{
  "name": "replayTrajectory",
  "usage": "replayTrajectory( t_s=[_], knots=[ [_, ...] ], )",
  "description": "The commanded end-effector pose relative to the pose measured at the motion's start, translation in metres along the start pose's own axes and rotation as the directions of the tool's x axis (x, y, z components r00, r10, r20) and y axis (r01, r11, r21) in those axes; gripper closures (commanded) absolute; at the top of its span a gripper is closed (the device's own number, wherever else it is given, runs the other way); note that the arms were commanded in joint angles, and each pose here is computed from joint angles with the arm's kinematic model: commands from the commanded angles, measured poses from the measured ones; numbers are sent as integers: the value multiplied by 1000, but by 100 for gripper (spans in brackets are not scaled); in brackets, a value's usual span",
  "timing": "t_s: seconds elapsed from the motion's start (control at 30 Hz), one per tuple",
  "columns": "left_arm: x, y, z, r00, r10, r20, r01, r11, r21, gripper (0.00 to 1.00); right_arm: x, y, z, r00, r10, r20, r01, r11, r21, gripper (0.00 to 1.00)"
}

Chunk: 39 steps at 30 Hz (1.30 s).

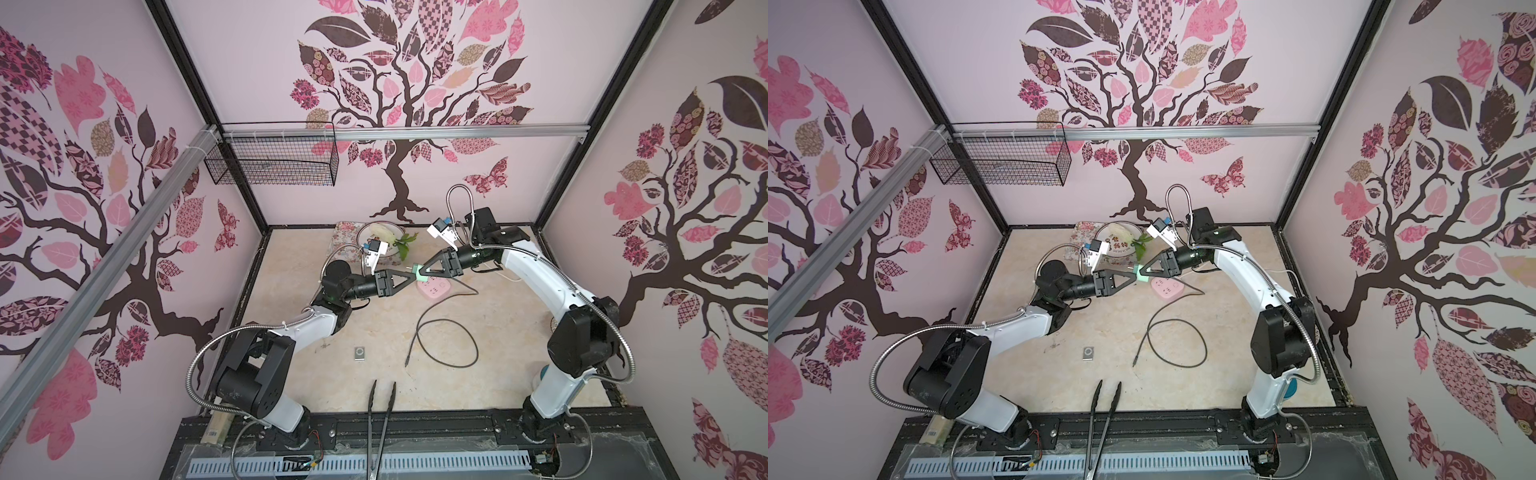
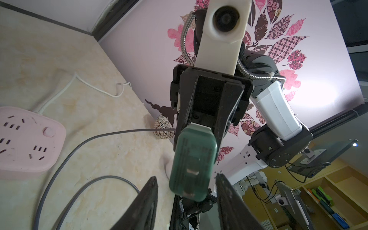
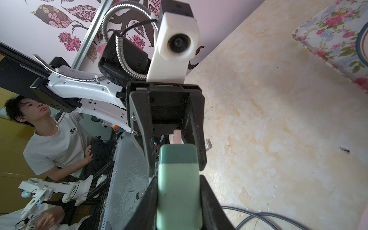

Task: Charge mp3
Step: Adjust the plug.

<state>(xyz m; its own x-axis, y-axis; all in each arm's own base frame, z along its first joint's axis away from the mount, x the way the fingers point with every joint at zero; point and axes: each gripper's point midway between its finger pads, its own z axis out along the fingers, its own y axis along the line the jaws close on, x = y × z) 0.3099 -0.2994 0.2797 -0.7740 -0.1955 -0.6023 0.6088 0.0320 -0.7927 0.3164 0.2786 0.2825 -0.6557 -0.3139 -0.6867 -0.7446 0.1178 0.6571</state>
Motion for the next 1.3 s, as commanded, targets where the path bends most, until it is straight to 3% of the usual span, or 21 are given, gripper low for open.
replayTrajectory(
  t_s=[0.0,0.17,0.4,0.67,0.7,0.77,0.83,0.87,0.9,1.0,1.1,1.2,1.27],
  knots=[
    [-21,-23,6,997,74,36,-76,994,79,53,-12,28,-8,997,-66,43,68,997,-35,100],
    [-21,-33,7,996,84,23,-86,989,117,61,-18,30,-8,995,-74,71,77,996,-38,100],
    [-11,-36,3,997,79,9,-80,989,122,64,-28,26,-7,993,-69,99,74,996,-45,100],
    [-19,-40,6,996,80,25,-83,987,139,83,-11,21,-4,997,-30,70,34,998,-44,100],
    [-20,-39,6,996,79,29,-82,987,139,83,-10,22,-5,997,-32,71,35,999,-37,96],
    [-21,-37,6,997,70,36,-75,988,136,83,-14,21,-8,995,-42,90,41,999,9,64],
    [-22,-30,5,997,58,53,-64,991,115,83,-25,22,-15,989,-74,127,64,995,80,57],
    [-24,-26,4,997,54,63,-61,993,100,84,-33,24,-21,984,-93,154,74,989,126,23],
    [-24,-21,2,996,47,75,-53,995,84,84,-41,27,-27,977,-117,180,87,982,170,7],
    [-35,-7,-5,990,31,141,-36,999,33,84,-68,47,-50,946,-194,258,117,951,284,3],
    [-46,-5,-7,984,34,177,-38,999,19,83,-81,57,-77,925,-192,328,37,905,423,7],
    [-56,-8,-4,979,52,198,-55,998,10,83,-65,67,-85,916,-116,383,-63,903,425,20],
    [-62,-12,-1,978,64,198,-68,998,16,83,-45,66,-86,902,-49,428,-147,900,411,21]
  ],
)
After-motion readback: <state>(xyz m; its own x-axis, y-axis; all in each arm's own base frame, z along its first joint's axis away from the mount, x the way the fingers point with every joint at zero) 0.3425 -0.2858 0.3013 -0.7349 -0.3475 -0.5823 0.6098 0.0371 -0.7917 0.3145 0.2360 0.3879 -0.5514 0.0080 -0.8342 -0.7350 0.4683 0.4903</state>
